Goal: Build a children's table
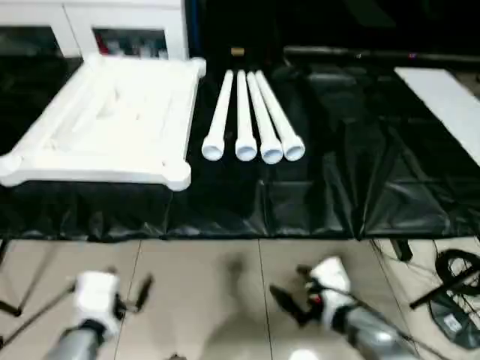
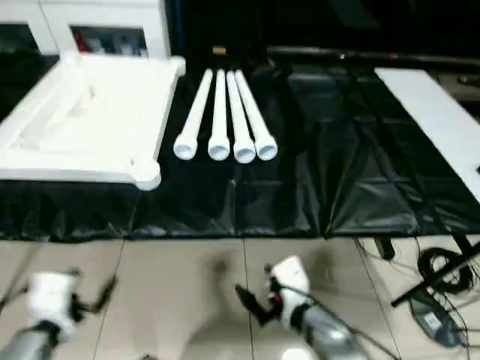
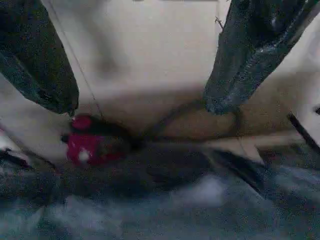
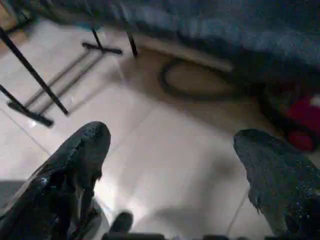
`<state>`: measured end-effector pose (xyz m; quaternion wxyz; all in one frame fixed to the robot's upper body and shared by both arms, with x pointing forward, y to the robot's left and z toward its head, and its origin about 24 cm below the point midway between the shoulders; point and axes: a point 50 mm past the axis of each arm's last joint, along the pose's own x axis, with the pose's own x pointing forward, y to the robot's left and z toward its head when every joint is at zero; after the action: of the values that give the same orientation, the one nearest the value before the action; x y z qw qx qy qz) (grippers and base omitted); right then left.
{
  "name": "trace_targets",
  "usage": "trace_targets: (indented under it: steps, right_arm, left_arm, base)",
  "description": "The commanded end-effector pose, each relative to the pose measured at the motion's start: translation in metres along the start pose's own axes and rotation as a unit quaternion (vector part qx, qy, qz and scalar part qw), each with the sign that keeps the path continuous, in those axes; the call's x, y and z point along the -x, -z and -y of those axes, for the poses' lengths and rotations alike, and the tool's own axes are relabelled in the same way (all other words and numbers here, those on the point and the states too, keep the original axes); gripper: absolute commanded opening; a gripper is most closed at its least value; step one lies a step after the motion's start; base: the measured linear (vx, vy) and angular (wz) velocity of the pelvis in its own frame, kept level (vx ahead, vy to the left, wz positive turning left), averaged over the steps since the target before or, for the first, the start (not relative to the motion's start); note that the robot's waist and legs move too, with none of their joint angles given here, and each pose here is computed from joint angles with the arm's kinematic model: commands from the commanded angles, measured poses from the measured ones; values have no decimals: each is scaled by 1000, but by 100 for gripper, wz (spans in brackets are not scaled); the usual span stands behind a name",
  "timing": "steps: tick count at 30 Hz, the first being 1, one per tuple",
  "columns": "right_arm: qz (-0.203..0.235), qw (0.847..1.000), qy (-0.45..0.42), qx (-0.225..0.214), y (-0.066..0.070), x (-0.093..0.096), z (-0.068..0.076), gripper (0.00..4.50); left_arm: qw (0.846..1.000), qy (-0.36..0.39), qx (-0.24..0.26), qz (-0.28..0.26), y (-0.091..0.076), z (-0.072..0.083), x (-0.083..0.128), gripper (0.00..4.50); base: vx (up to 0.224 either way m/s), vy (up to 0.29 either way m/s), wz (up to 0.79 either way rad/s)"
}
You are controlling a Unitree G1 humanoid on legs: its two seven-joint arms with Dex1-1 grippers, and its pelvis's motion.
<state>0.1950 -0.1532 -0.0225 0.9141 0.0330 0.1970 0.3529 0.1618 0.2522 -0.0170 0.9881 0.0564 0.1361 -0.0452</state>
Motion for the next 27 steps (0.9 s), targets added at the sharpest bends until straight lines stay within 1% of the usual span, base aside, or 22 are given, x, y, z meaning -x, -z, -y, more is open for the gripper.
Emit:
trace_targets:
  steps: [1,2,3,4,5,6,7,8,9,11,12,13,14,15,16,18,21,23,27]
  right_arm:
    - [26,999,-19,1,-13,6,-2,450]
    - [35,999,-26,3,-15,10,-3,450]
    - [63,998,-26,8,-25,17,-5,450]
    - [75,997,-22,9,-31,21,-7,450]
    - [76,997,-22,9,-31,21,-7,450]
    - [108,994,3,10,-48,22,-3,450]
    - [145,988,48,19,-68,23,3,450]
    - [176,978,107,20,-87,19,16,450]
    - [197,969,147,17,-99,17,24,450]
    - [212,952,220,20,-114,12,41,450]
    - [201,951,236,10,-116,6,49,450]
    - [190,952,242,0,-117,1,54,450]
    - [186,954,236,1,-118,-3,54,450]
    - [185,955,230,1,-117,-5,53,450]
    - [170,954,243,36,-116,-12,52,450]
    - [172,953,248,34,-116,-19,50,450]
    - [182,952,247,7,-119,-30,43,450]
    - [179,953,244,10,-121,-41,35,450]
    - [165,956,242,21,-120,-50,33,450]
  left_arm:
    - [999,-12,-9,34,-19,-2,5,445]
    - [998,-20,-15,50,-29,-3,8,445]
    - [996,-31,-29,85,-48,-5,9,445]
    - [994,-34,-36,101,-58,-6,9,445]
    - [994,-34,-36,102,-58,-6,9,445]
    - [990,-46,-45,124,-74,-7,4,445]
    - [987,-54,-51,144,-91,-8,-2,445]
    - [984,-62,-53,160,-106,-9,-13,445]
    - [982,-66,-54,171,-116,-10,-21,445]
    - [981,-75,-56,170,-128,-9,-40,445]
    - [980,-72,-57,178,-135,-6,-50,445]
    - [979,-71,-56,182,-141,-4,-57,445]
    - [980,-74,-50,179,-142,-3,-61,445]
    - [980,-78,-45,175,-143,-2,-65,445]
    - [980,-85,-25,180,-144,1,-70,445]
    - [981,-87,-37,172,-140,4,-72,445]
    - [983,-76,-34,162,-135,10,-75,445]
    - [985,-72,-40,151,-135,13,-79,445]
    - [986,-73,-47,146,-137,15,-84,445]
  base:
    - [0,0,0]
    - [0,0,0]
    - [0,0,0]
    - [0,0,0]
    - [0,0,0]
    - [0,0,0]
    - [0,0,0]
    - [0,0,0]
    - [0,0,0]
    - [-27,-1,-2]
    - [0,0,0]
    - [0,0,0]
    - [0,0,0]
    - [0,0,0]
    - [0,0,0]
    - [0,0,0]
    - [20,56,-3]
    - [25,114,-1]
    - [-31,153,7]
